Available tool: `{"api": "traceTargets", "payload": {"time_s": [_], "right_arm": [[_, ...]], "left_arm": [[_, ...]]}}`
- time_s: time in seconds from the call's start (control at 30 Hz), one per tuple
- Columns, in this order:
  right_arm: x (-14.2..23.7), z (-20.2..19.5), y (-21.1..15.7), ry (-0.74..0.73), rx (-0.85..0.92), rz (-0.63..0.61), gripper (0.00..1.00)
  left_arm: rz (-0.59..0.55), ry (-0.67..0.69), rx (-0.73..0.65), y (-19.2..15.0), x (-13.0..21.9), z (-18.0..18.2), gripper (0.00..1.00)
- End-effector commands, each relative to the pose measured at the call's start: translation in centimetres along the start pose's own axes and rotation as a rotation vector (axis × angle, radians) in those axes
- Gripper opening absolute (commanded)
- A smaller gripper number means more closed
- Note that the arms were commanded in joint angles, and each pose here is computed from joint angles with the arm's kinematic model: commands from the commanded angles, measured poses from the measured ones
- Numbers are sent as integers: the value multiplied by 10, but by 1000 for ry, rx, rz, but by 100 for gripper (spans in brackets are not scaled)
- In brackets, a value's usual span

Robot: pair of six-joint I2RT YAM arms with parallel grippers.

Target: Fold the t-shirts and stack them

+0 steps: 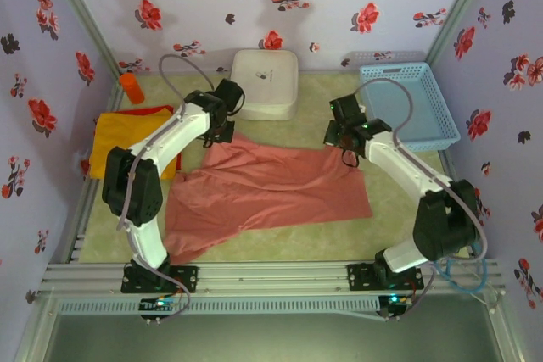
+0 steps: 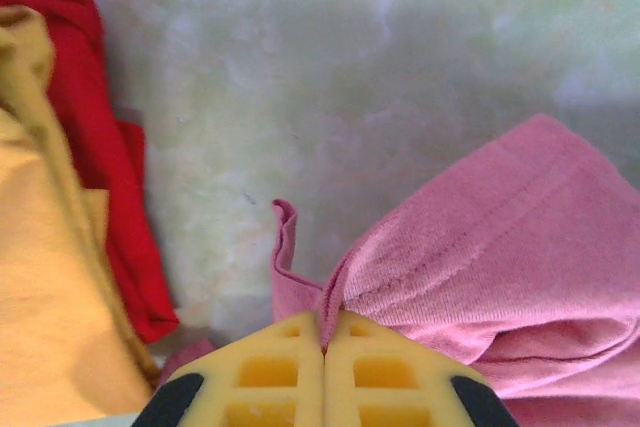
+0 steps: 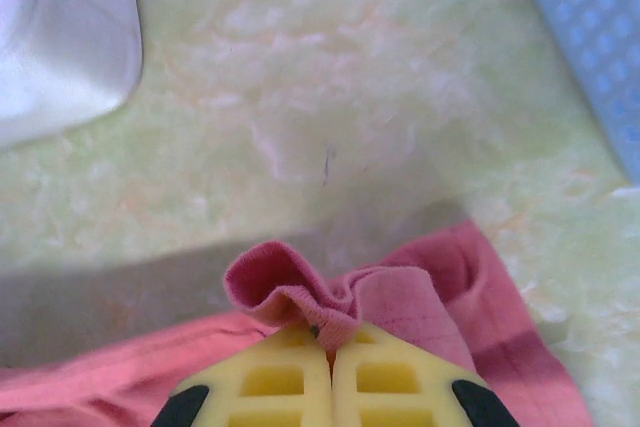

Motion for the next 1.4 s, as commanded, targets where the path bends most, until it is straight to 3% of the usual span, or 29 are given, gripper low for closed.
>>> {"api": "traceTargets", "payload": {"time_s": [0.0, 0.3, 0.77, 1.27, 1.33, 1.37], "right_arm": [[14, -15, 10, -41, -70, -78, 0], [41, -55, 33, -24, -229, -221, 0], [-13, -27, 89, 18, -107, -206, 0], [-57, -18, 135, -79, -115, -231, 0], [-62, -19, 137, -85, -118, -227, 6], [-65, -20, 139, -75, -116, -208, 14]], "left_arm": [[-71, 76, -10, 10, 34, 23, 0], [-168, 120, 11, 31, 67, 54, 0], [-289, 298, 3, 99, 71, 81, 0], [-351, 491, -131, 161, 26, 71, 0], [-335, 515, -136, 163, 16, 73, 0], [-326, 519, -129, 163, 10, 74, 3]]}}
Point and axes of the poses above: each hand's point on the last joint's axis, 136 mm out from that joint toward the fingers, its own x axis back along the fingers, its own z axis along the line the jaws close on, y = z × x, the point moved 10 cm from there along x, back along the fingers
